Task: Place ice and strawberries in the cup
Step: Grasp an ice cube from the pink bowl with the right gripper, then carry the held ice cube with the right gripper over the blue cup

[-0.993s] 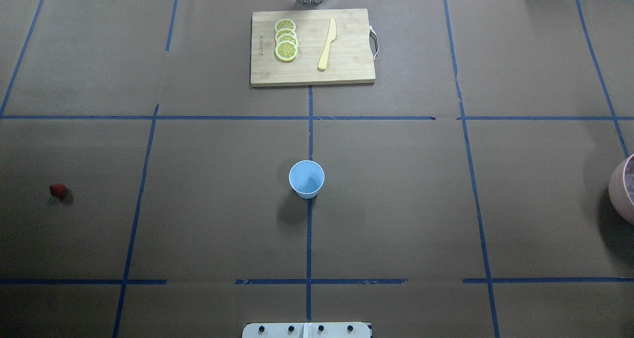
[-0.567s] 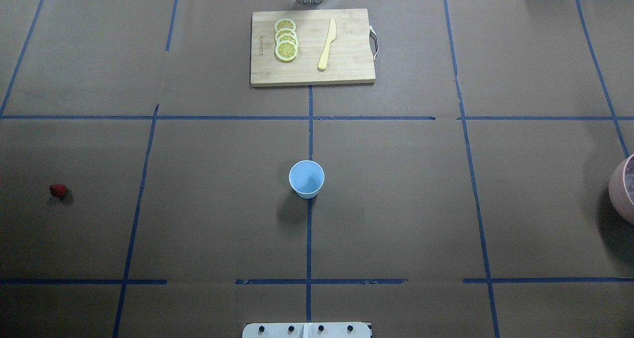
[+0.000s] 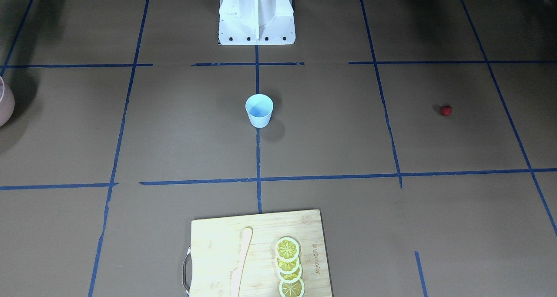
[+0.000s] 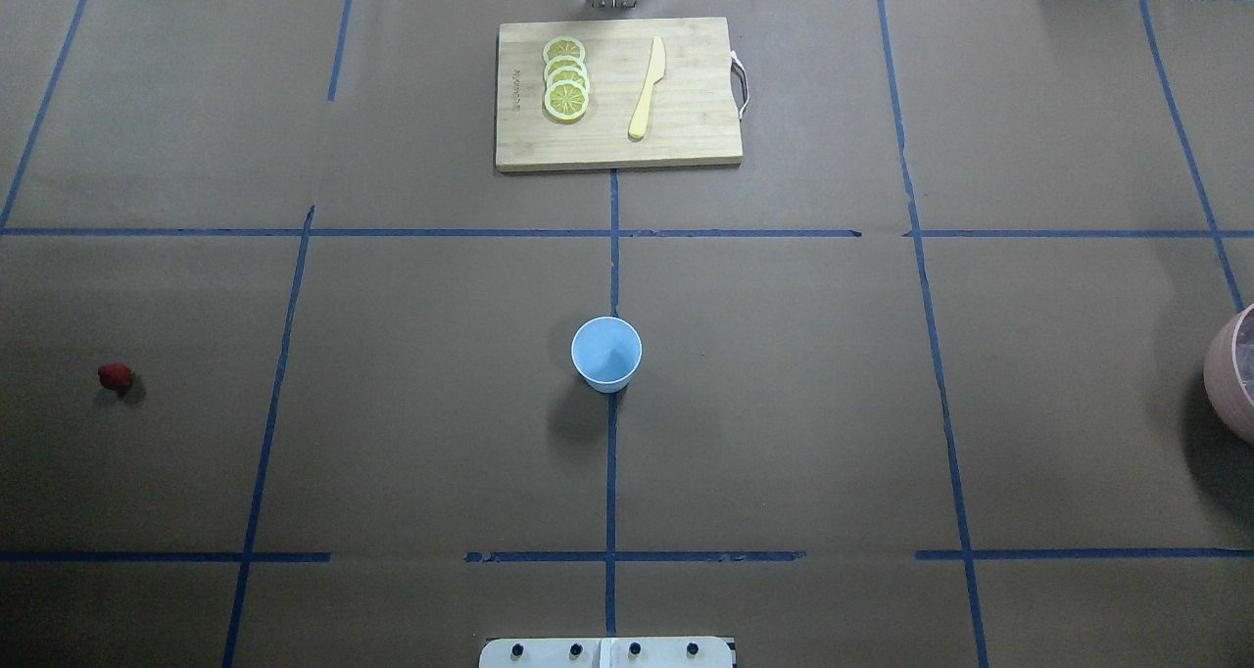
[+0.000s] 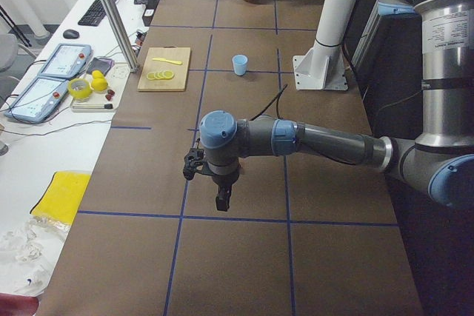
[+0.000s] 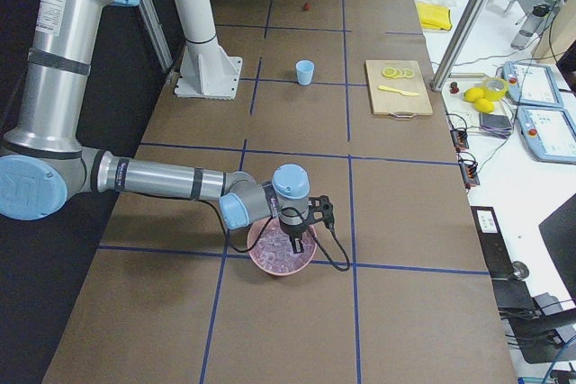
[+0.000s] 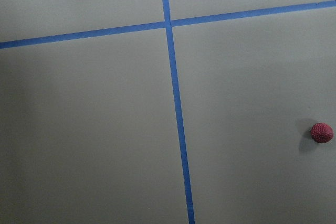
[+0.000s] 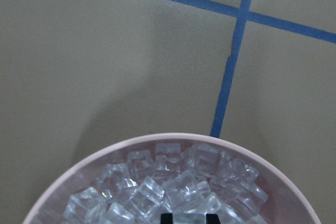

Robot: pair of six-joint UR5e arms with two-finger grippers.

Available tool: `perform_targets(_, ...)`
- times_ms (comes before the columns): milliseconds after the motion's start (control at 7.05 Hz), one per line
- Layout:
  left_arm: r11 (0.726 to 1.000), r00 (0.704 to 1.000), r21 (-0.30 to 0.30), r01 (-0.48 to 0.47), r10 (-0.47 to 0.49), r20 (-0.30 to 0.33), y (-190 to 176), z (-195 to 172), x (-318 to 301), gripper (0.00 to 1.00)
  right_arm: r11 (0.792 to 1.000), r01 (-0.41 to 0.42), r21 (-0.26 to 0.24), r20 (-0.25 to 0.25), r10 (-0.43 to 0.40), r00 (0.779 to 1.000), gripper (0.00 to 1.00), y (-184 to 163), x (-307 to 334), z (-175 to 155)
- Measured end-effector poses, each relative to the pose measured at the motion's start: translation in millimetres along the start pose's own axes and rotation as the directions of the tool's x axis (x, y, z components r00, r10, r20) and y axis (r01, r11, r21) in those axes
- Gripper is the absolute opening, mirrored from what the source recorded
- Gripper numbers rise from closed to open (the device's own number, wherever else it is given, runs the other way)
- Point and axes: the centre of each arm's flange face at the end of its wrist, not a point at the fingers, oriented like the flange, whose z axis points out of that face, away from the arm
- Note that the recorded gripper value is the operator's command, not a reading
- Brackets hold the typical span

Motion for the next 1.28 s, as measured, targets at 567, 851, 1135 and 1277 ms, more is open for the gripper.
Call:
perform_targets(567, 1.000, 1.000, -0.001, -0.001, 0.001, 0.000, -0.2, 0.7, -0.1, 1.00, 0.985, 0.037, 0.171, 0.049, -0.047, 0.998, 0.02, -43.5, -53.8, -81.6)
perform_targets(851, 1.000, 1.000, -0.004, 0.002, -0.002, -0.001, 0.0, 1.5, -0.6, 1.00, 0.979, -0.061, 0.196, 0.135, 0.035, 0.990, 0.02, -84.8, -102.5, -95.1)
perform_targets(1135, 1.000, 1.000, -0.004, 0.001, -0.001, -0.001, -0.1, 1.6, -0.6, 1.00, 0.982, -0.050, 0.184, 0.194, 0.014, 0.981, 0.00, -125.0, -183.5, -85.4)
perform_targets(1277, 1.000, 1.000, -0.004, 0.001, -0.001, -0.001, -0.2, 1.5, -0.4, 1.00, 0.984, -0.041, 0.171, 0.209, 0.004, 0.978, 0.00, -140.5, -234.3, -72.4)
